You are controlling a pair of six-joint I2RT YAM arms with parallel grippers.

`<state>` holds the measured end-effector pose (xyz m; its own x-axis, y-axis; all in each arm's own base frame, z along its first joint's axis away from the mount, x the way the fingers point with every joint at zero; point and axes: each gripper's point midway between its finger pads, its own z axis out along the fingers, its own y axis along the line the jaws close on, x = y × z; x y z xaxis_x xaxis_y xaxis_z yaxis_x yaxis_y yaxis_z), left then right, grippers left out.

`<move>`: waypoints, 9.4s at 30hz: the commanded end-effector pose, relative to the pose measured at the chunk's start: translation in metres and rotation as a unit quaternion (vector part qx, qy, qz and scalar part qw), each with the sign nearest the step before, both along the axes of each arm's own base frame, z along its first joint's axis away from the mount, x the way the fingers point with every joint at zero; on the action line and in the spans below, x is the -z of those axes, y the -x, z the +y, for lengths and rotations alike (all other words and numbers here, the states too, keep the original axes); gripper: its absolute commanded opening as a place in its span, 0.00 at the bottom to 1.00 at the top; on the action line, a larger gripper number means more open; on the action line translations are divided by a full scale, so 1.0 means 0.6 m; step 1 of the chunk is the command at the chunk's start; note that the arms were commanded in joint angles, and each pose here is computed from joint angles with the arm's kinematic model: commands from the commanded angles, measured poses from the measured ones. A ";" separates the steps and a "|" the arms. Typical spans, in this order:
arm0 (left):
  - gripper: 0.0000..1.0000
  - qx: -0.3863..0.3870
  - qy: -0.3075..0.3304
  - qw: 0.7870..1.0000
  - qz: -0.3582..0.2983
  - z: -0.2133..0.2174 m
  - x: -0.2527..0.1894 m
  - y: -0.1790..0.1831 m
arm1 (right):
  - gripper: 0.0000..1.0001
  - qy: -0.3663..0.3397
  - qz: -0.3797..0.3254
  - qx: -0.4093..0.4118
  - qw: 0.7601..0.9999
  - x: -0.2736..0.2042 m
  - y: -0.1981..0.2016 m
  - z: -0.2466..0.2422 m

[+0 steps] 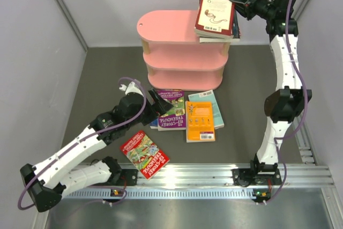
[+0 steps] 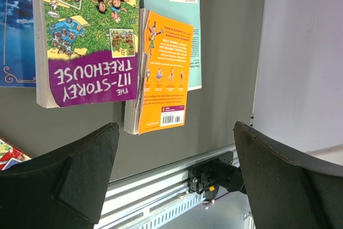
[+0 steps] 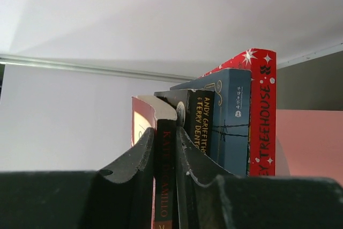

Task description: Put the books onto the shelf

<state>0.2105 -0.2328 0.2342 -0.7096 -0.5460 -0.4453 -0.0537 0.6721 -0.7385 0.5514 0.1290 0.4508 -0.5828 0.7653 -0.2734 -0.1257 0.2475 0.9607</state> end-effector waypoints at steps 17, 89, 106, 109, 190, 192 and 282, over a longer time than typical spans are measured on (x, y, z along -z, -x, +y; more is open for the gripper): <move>0.93 -0.008 0.006 1.000 0.000 0.017 -0.007 0.000 | 0.76 -0.021 -0.127 0.033 0.991 -0.133 0.021 -0.042; 0.96 0.063 0.043 0.980 0.184 -0.068 0.242 0.108 | 0.00 0.176 0.129 -0.103 0.970 0.519 0.565 0.110; 0.95 0.068 0.033 0.981 0.177 -0.078 0.259 0.096 | 0.00 0.160 -0.041 -0.155 0.974 0.201 0.494 0.163; 0.95 0.071 0.024 0.982 0.175 -0.077 0.254 0.094 | 0.00 0.142 -0.040 -0.126 0.981 0.203 0.456 0.149; 0.92 0.101 0.001 0.979 0.175 -0.243 0.215 -0.068 | 0.98 0.243 0.306 -0.045 0.919 0.656 0.472 -0.058; 0.92 0.102 -0.027 0.983 0.147 -0.233 0.188 -0.080 | 0.98 0.245 0.280 -0.042 0.927 0.625 0.477 -0.053; 0.95 -0.026 0.131 0.989 -0.060 0.053 -0.078 -0.022 | 0.00 0.071 0.121 -0.227 0.964 0.311 0.574 0.247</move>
<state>0.2299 -0.1937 0.2938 -0.5717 -0.7548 -0.3217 -0.0059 0.3959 -0.9183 0.2031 0.2687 0.2183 -0.9104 0.4054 -0.0823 0.1004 0.4096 0.9067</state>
